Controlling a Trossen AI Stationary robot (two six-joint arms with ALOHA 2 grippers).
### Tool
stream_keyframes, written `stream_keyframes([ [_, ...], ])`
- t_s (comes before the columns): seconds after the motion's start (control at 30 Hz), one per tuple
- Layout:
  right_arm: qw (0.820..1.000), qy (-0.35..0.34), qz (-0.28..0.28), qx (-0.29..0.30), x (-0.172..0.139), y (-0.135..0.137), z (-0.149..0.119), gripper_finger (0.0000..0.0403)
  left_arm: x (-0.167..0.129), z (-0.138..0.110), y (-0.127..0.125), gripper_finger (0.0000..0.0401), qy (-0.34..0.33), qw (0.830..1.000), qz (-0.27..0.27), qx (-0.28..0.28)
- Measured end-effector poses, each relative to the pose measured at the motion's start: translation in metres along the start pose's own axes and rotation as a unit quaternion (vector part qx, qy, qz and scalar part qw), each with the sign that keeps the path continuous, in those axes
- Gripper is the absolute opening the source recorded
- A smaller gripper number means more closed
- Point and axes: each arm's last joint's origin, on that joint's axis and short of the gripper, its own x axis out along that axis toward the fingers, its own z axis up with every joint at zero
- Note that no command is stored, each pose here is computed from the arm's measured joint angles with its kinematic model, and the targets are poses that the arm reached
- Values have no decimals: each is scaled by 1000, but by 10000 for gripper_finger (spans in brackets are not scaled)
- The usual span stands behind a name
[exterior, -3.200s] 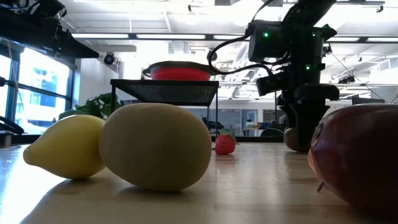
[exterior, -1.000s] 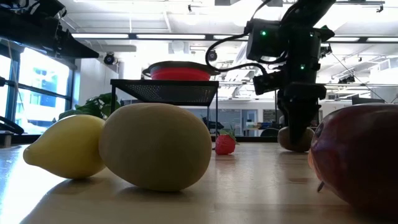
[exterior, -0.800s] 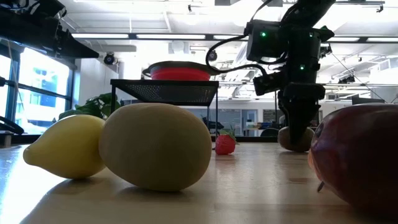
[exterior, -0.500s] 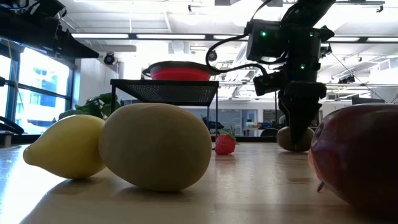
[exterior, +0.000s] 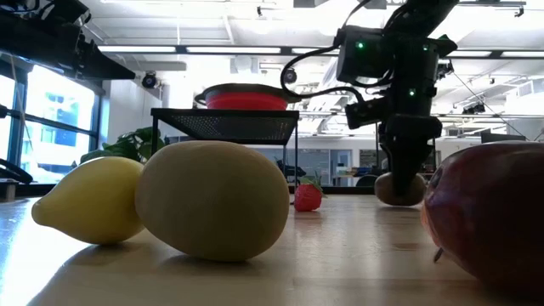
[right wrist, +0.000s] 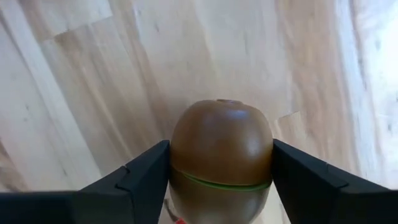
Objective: Pick & Place Fruit
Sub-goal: Put the top kiwi into the red strainer bowl
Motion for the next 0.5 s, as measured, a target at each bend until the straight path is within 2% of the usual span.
stream_keyframes([
  [0.2, 1000, -17, 16, 2, 0, 2, 4, 270, 0, 0, 0, 0, 0, 1000, 0, 0],
  [0.43, 999, -23, 23, 3, 0, 3, 5, 228, 0, 0, 0, 0, 0, 1000, 0, 0],
  [0.5, 999, -22, 23, 3, 0, 2, 5, 227, 0, 0, 0, 0, 0, 1000, 0, 0],
])
